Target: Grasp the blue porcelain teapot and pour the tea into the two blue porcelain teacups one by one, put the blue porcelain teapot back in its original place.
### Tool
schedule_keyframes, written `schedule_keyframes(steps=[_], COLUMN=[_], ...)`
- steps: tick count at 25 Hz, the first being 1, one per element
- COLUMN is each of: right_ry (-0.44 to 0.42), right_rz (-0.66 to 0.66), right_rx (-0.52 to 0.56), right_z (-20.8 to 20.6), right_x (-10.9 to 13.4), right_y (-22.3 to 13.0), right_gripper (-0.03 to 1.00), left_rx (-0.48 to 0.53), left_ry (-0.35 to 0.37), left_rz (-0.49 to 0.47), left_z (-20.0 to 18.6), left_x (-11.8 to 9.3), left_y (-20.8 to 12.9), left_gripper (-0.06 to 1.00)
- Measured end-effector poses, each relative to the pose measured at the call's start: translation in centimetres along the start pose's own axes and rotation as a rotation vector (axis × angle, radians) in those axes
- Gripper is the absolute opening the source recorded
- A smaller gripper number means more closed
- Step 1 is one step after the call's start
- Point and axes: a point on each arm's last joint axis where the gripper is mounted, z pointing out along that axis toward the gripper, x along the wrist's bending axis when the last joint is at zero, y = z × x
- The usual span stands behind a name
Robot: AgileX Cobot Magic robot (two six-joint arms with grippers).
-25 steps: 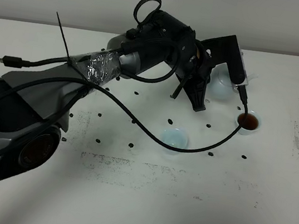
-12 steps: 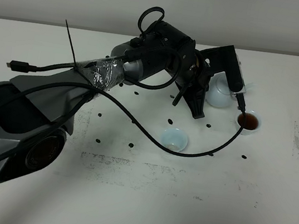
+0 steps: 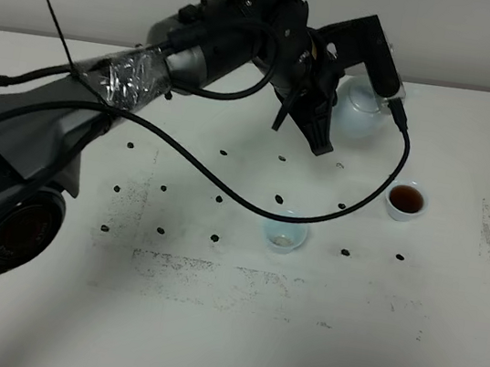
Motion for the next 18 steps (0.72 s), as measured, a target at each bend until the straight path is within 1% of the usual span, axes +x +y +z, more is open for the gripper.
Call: schedule_keyframes(steps=[7, 10, 15, 18], right_ry=[0.0, 0.0, 0.0, 0.0], right_rz=[0.0, 0.0, 0.0, 0.0], right_rx=[0.0, 0.0, 0.0, 0.0], right_z=[0.0, 0.0, 0.0, 0.0], right_x=[0.0, 0.0, 0.0, 0.0], right_y=[0.0, 0.0, 0.0, 0.0], right_gripper=[0.45, 0.45, 0.45, 0.45], left_rx=[0.071, 0.078, 0.052, 0.09], left_ry=[-0.018, 0.001, 0.065, 0.078], left_rz=[-0.074, -0.093, -0.085, -0.027], left_z=[-2.0, -3.0, -4.1, -3.7], left_x=[1.9, 2.4, 1.2, -0.2], left_y=[-2.3, -3.8, -6.5, -8.7], left_gripper=[0.07, 0.07, 0.07, 0.07])
